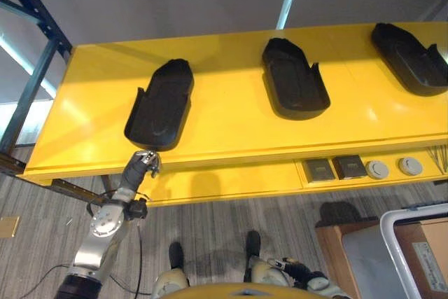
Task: Move parts from the plastic box to the shelf.
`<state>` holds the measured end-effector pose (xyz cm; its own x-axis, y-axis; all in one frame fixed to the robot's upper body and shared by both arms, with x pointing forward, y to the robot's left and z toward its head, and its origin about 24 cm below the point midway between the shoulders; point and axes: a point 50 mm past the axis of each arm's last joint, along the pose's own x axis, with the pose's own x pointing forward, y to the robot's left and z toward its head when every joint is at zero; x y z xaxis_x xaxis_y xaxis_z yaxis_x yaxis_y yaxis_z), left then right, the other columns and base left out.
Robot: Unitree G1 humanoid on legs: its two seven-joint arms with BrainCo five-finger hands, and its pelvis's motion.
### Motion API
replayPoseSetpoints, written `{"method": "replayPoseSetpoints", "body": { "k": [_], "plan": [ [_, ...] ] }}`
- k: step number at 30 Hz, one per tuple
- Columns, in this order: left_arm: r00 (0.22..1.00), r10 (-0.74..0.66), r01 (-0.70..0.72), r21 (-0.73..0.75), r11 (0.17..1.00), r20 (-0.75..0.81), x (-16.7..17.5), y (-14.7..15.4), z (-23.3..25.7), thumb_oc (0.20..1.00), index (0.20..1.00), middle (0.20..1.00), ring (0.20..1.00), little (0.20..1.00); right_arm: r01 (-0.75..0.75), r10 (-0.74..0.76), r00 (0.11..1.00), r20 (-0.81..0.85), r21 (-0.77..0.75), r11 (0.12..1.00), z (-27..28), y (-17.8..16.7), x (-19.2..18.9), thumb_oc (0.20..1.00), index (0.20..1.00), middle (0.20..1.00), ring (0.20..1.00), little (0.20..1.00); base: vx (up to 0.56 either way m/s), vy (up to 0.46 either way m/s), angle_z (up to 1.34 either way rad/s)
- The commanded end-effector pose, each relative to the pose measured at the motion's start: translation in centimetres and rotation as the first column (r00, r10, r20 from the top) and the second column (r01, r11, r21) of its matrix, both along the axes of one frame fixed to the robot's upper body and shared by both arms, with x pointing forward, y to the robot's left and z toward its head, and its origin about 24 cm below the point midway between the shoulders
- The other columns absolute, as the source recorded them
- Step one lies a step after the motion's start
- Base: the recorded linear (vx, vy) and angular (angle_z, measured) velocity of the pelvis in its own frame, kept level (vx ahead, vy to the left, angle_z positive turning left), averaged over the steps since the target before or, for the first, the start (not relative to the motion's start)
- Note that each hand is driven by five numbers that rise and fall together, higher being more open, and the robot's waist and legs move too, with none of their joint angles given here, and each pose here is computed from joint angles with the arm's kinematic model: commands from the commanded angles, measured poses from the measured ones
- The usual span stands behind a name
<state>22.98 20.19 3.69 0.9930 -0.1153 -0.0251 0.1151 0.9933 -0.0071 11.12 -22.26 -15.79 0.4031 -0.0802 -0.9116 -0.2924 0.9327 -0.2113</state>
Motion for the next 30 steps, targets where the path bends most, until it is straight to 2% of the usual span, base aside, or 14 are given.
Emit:
{"method": "replayPoseSetpoints", "body": {
  "k": [1,9,11,16,30],
  "plan": [
    [0.954,0.024,-0.023,-0.009,1.0,0.299,3.0,0.2,6.3,0.2,0.2,0.2,0.2,0.2,-0.017,0.018,0.999,-0.036,0.023,1.0,-0.4,1.5,-0.2,1.0,1.0,1.0,1.0,1.0,0.03,-0.001,-0.03],
    [0.949,0.038,-0.031,-0.027,0.999,0.312,3.7,0.3,6.8,0.2,0.2,0.2,0.2,0.2,0.005,-0.005,1.0,-0.016,0.029,1.0,-0.2,1.5,0.6,1.0,1.0,1.0,1.0,1.0,0.02,0.005,-0.04],
    [0.924,0.02,0.028,-0.121,0.992,0.381,3.7,-0.3,8.5,0.2,0.2,0.2,0.2,0.2,0.0,0.0,1.0,-0.019,0.035,0.999,-0.3,1.7,0.5,1.0,1.0,1.0,1.0,1.0,0.02,0.005,-0.01],
    [0.88,0.012,0.091,-0.194,0.977,0.474,2.7,-0.7,10.6,0.2,0.2,0.2,0.2,0.2,0.008,-0.007,0.999,-0.031,0.045,0.999,-0.4,1.8,0.0,1.0,1.0,1.0,1.0,1.0,0.02,0.002,-0.05],
    [0.917,0.075,-0.028,-0.126,0.992,0.392,2.2,0.9,9.1,0.2,0.2,0.2,0.2,0.2,0.03,-0.029,0.999,-0.031,0.042,0.999,-0.4,1.5,0.2,1.0,1.0,1.0,1.0,1.0,0.01,0.002,-0.01]
  ]
}}
